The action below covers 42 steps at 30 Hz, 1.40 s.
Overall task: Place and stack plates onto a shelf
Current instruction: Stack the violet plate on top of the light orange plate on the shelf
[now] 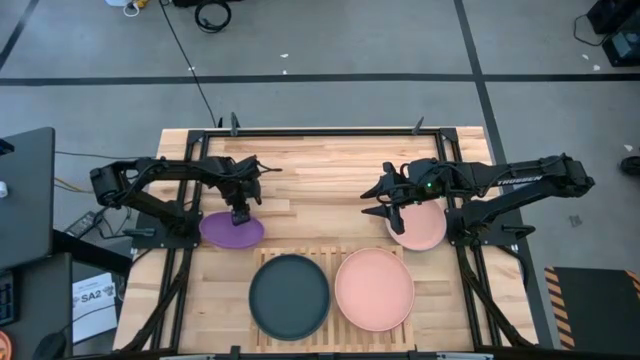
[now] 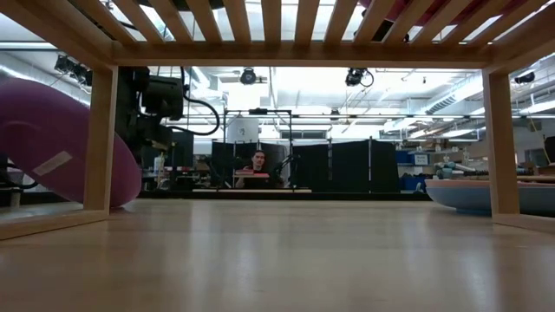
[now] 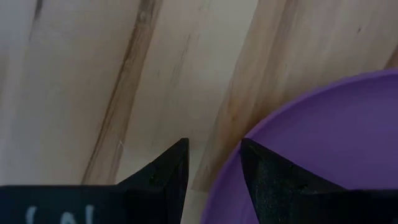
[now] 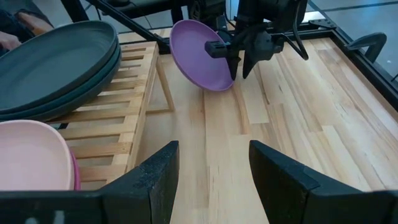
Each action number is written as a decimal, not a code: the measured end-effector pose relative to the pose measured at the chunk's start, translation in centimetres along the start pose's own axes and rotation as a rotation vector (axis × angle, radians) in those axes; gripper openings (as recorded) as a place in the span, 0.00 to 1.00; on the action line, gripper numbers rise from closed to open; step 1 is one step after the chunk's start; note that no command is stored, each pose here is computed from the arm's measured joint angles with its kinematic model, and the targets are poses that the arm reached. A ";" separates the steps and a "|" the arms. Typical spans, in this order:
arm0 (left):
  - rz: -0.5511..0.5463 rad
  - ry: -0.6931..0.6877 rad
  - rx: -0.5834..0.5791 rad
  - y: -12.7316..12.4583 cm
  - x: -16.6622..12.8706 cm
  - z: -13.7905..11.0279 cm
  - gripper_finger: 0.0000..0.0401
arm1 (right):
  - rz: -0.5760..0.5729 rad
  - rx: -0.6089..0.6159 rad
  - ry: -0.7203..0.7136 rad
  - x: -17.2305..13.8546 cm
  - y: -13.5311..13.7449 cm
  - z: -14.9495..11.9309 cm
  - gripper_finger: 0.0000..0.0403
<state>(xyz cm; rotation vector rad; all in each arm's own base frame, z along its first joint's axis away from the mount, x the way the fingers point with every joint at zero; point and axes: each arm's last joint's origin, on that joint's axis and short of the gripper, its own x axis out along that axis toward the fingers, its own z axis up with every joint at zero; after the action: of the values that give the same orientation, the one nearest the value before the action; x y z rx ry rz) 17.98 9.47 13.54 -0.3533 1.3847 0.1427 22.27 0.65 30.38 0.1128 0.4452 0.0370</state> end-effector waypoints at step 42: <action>0.092 0.090 0.039 0.1 -1.8 0.9 0.38 | 0.006 -0.001 0.001 0.0 0.0 0.0 0.49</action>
<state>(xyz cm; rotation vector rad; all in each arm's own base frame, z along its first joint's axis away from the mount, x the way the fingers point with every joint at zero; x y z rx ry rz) 18.43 10.04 15.36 -0.2661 1.4912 0.1765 22.27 0.66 30.38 0.1129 0.4457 0.0431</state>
